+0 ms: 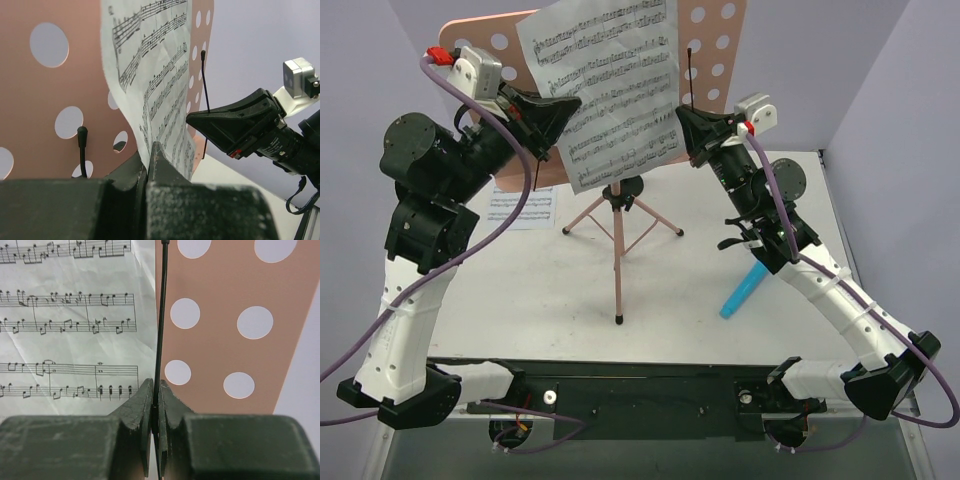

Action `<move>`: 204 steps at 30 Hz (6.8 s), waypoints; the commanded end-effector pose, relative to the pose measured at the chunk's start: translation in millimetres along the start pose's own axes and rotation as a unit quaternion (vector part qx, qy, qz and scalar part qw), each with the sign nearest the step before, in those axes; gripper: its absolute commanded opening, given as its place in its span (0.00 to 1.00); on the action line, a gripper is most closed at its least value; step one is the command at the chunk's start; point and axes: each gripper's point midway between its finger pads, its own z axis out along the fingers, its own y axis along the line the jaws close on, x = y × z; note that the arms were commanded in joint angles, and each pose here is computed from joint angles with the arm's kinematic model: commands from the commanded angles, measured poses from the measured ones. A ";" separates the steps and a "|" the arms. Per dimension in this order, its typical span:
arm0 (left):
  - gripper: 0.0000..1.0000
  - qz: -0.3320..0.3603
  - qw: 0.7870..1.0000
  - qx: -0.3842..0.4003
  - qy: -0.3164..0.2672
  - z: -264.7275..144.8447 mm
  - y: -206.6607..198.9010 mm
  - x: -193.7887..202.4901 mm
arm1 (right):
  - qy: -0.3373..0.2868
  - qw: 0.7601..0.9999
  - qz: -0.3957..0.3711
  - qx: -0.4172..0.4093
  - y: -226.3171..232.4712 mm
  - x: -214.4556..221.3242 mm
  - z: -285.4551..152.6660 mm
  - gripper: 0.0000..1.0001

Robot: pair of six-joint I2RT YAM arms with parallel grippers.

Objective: Set up the instrument practice props

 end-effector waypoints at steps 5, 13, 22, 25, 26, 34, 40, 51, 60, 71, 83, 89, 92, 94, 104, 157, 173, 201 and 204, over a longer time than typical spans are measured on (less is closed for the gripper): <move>0.00 0.019 0.997 0.043 -0.056 8.6 -13.7 -34.3 | -0.097 0.995 0.019 0.016 -8.0 -63.2 -8.4 0.00; 0.00 0.028 0.994 0.088 -0.056 19.9 -24.9 -34.8 | -0.095 0.995 0.020 0.009 -5.7 -62.1 -11.1 0.00; 0.00 0.022 0.992 0.113 -0.057 36.1 -30.3 -26.0 | -0.095 0.995 0.023 0.003 -3.5 -63.1 -15.1 0.00; 0.00 0.025 0.990 0.123 -0.058 39.8 -35.1 -26.2 | -0.094 0.995 0.023 0.002 -3.4 -64.3 -16.1 0.00; 0.00 0.027 0.990 0.129 -0.055 43.0 -37.7 -23.4 | -0.093 0.995 0.024 0.002 -3.3 -63.6 -16.1 0.00; 0.00 0.033 0.988 0.142 -0.051 52.0 -47.2 -21.1 | -0.090 0.996 0.025 -0.003 -0.8 -61.4 -16.2 0.00; 0.00 0.028 0.988 0.146 -0.049 59.4 -49.8 -17.2 | -0.090 0.996 0.026 -0.003 0.2 -61.1 -16.3 0.00; 0.00 0.023 0.987 0.153 -0.034 69.7 -50.3 -5.8 | -0.088 0.996 0.025 -0.006 1.6 -61.3 -17.1 0.00; 0.00 0.024 0.987 0.158 -0.029 75.5 -49.8 -3.2 | -0.088 0.996 0.025 -0.007 1.9 -61.0 -17.5 0.00; 0.18 0.023 0.987 0.156 -0.027 80.9 -48.2 -3.6 | -0.092 0.995 0.026 -0.007 1.9 -61.8 -18.8 0.06; 0.62 0.025 0.989 0.146 -0.029 82.7 -41.8 -5.7 | -0.098 0.995 0.016 -0.016 3.7 -69.2 -28.7 0.30; 0.65 0.036 0.989 0.135 -0.043 67.9 -40.0 -24.5 | -0.101 0.995 0.002 -0.011 -0.1 -73.4 -43.7 0.35; 0.66 0.044 0.991 0.120 -0.043 60.7 -36.4 -26.8 | -0.104 0.994 -0.008 -0.008 -2.6 -78.9 -54.7 0.36; 0.67 0.051 0.991 0.111 -0.046 53.2 -35.3 -30.1 | -0.103 0.995 -0.014 -0.004 -4.6 -78.7 -61.1 0.36; 0.68 0.067 0.993 0.079 -0.052 -4.5 -39.6 -40.8 | -0.103 0.994 -0.024 0.016 -15.8 -89.7 -104.1 0.37; 0.77 -0.441 0.747 -0.497 -0.028 -211.7 235.0 349.7 | 0.168 0.956 0.199 0.137 -22.8 104.5 -228.2 0.35; 0.77 -0.463 0.707 -0.534 -0.004 -207.1 306.6 428.6 | 0.179 0.950 0.206 0.148 -23.8 113.6 -230.1 0.35; 0.76 -0.507 0.675 -0.535 -0.028 -178.0 384.0 494.1 | 0.211 0.945 0.188 0.162 -25.5 136.4 -214.9 0.35; 0.76 -0.514 0.686 -0.513 -0.051 -171.9 388.2 494.4 | 0.217 0.944 0.188 0.160 -24.1 140.1 -214.0 0.35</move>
